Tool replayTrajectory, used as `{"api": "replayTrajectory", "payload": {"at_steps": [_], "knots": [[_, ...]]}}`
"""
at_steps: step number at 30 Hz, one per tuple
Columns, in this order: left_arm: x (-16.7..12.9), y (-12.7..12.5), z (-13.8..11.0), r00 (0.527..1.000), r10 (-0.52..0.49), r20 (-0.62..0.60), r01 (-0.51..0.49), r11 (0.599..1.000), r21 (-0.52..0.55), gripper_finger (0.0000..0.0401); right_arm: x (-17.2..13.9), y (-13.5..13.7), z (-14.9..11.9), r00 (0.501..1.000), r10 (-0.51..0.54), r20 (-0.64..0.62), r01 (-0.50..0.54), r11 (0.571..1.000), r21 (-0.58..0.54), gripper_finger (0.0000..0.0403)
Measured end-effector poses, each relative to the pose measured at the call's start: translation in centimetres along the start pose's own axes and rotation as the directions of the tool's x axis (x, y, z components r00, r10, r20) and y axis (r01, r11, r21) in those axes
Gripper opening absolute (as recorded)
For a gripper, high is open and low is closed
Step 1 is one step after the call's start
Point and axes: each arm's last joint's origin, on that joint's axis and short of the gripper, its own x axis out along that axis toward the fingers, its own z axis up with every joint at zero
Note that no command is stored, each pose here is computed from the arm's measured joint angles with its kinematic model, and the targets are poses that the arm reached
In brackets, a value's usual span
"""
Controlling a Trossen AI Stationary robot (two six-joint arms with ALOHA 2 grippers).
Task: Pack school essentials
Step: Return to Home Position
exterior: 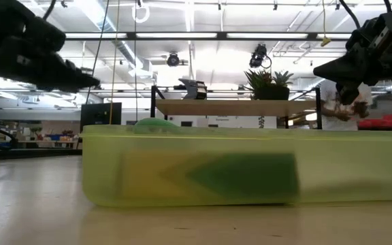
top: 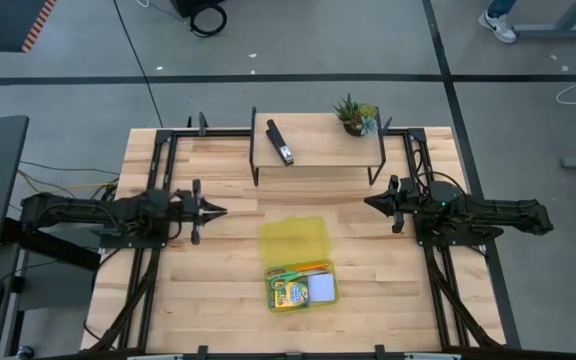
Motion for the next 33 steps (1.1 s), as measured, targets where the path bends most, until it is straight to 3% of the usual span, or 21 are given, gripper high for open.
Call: {"api": "replayTrajectory", "payload": {"at_steps": [5, 31, 33], "knots": [[-0.03, -0.06, -0.73, 0.997, -0.007, -0.075, 0.007, 1.0, 0.005, 0.0032, 0.0, 0.0, 0.0, 1.0, 0.0, 0.0, 0.0, 1.0, 0.0, 0.0006], [-0.03, -0.06, -0.72, 0.997, -0.006, -0.072, 0.007, 1.0, 0.003, 0.0028, 0.0, 0.0, -0.01, 1.0, 0.0, -0.001, 0.0, 1.0, 0.0, 0.0006], [-0.03, -0.06, -0.72, 0.997, -0.006, -0.072, 0.007, 1.0, 0.004, 0.0031, 0.0, 0.0, -0.05, 1.0, 0.005, -0.009, -0.006, 0.997, -0.072, 0.0006]]}}
